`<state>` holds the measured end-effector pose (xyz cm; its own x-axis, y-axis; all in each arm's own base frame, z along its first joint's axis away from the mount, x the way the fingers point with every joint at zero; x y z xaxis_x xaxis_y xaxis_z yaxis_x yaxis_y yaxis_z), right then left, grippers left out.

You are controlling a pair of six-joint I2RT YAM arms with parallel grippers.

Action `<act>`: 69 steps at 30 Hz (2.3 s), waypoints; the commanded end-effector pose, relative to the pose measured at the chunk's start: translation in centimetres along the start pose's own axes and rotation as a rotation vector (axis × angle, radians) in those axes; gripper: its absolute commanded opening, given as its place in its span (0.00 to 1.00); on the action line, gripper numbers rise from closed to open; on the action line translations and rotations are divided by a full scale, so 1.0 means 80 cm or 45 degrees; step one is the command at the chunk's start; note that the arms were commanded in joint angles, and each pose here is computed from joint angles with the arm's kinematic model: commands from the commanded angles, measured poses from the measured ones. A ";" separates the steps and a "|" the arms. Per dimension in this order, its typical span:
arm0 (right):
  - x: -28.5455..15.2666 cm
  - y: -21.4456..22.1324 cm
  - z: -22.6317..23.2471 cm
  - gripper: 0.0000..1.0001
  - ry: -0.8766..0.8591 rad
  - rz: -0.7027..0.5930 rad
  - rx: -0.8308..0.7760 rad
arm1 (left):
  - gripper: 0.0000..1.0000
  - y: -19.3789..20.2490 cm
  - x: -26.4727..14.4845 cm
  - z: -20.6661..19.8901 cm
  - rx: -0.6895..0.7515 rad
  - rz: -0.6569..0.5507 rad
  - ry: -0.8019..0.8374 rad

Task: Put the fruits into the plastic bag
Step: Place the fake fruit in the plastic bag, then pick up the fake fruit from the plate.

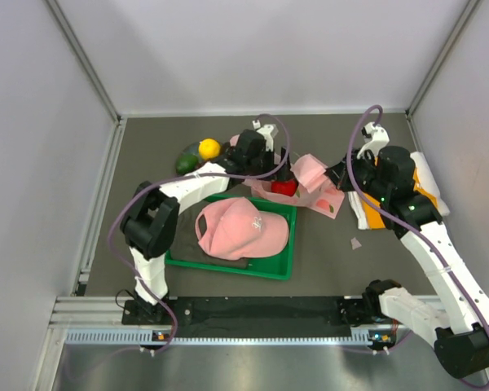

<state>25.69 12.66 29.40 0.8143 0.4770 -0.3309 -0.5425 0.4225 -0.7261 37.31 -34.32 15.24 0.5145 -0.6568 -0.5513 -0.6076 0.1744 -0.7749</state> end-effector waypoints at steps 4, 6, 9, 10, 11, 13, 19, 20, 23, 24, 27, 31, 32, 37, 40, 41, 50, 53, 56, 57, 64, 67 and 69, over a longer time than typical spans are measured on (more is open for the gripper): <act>-0.006 -0.010 0.007 0.00 -0.029 -0.046 0.001 | 0.99 -0.066 -0.090 -0.043 0.155 -0.275 0.116; -0.007 -0.010 0.007 0.00 -0.030 -0.048 -0.002 | 0.99 -0.061 -0.101 -0.039 0.188 -0.283 0.105; -0.008 -0.011 0.007 0.00 -0.031 -0.052 -0.003 | 0.99 -0.062 -0.129 -0.033 0.256 -0.316 0.045; -0.008 -0.010 0.008 0.00 -0.032 -0.051 -0.001 | 0.99 -0.060 -0.134 -0.025 0.270 -0.311 -0.003; -0.008 -0.009 0.007 0.00 -0.027 -0.047 -0.001 | 0.99 -0.056 -0.138 -0.015 0.288 -0.302 -0.050; -0.009 -0.010 0.008 0.00 -0.031 -0.054 -0.004 | 0.99 -0.058 -0.157 -0.005 0.305 -0.315 -0.115; -0.009 -0.011 0.007 0.00 -0.029 -0.060 -0.006 | 0.99 -0.069 -0.212 0.060 0.167 -0.427 -0.252; -0.009 -0.011 0.007 0.00 -0.028 -0.059 -0.007 | 0.99 -0.072 -0.223 0.086 0.115 -0.438 -0.333; -0.010 -0.011 0.007 0.00 -0.028 -0.059 -0.008 | 0.99 -0.076 -0.243 0.133 0.042 -0.412 -0.543; -0.010 -0.011 0.007 0.00 -0.026 -0.060 -0.007 | 0.99 -0.074 -0.246 0.153 0.019 -0.387 -0.660; -0.009 -0.010 0.006 0.00 -0.024 -0.057 -0.005 | 0.99 -0.072 -0.251 0.194 -0.021 -0.310 -0.833; -0.011 -0.011 0.006 0.00 -0.017 -0.061 -0.011 | 0.99 -0.061 -0.252 0.241 -0.070 -0.212 -1.004; -0.011 -0.011 0.005 0.00 -0.012 -0.063 -0.013 | 0.99 -0.057 -0.250 0.249 -0.085 -0.191 -1.022; -0.012 -0.012 0.005 0.00 -0.003 -0.062 -0.017 | 0.98 -0.035 -0.243 0.295 -0.209 -0.124 -1.071; -0.012 -0.011 0.003 0.00 0.004 -0.062 -0.020 | 0.96 -0.030 -0.242 0.311 -0.239 -0.133 -1.068; -0.011 -0.012 0.003 0.00 0.005 -0.063 -0.019 | 0.95 -0.030 -0.241 0.314 -0.244 -0.137 -1.060; -0.011 -0.013 0.005 0.00 -0.003 -0.062 -0.020 | 0.93 -0.010 -0.205 0.350 -0.307 -0.040 -0.945; -0.010 -0.012 0.004 0.00 -0.001 -0.059 -0.020 | 0.92 -0.001 -0.192 0.357 -0.348 -0.022 -0.887; -0.009 -0.012 0.003 0.00 0.002 -0.054 -0.022 | 0.92 0.006 -0.180 0.362 -0.371 0.004 -0.853; -0.009 -0.012 0.003 0.00 0.001 -0.055 -0.021 | 0.92 0.007 -0.179 0.363 -0.375 0.010 -0.848; -0.007 -0.011 0.003 0.00 0.001 -0.049 -0.024 | 0.94 0.014 -0.166 0.375 -0.401 0.042 -0.824; -0.006 -0.012 0.003 0.00 0.003 -0.052 -0.019 | 0.94 0.016 -0.161 0.378 -0.405 0.052 -0.809; -0.006 -0.013 0.003 0.00 0.001 -0.053 -0.022 | 0.94 0.018 -0.157 0.380 -0.414 0.068 -0.800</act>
<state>25.40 12.40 29.31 0.8172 0.4662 -0.3390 -0.5419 0.4209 -0.7274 47.09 -3.54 11.03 0.6549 -0.0648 -0.7529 -0.7554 -0.0862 -0.6496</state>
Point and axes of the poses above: each gripper's point midway between its finger pads, its own x axis out along the fingers, its own z axis along the line the jaws close on, y = z × x, the point moved 4 cm from there along -x, back along the fingers, and after that the axes turned 13 degrees about x, right-handed, at the moved point
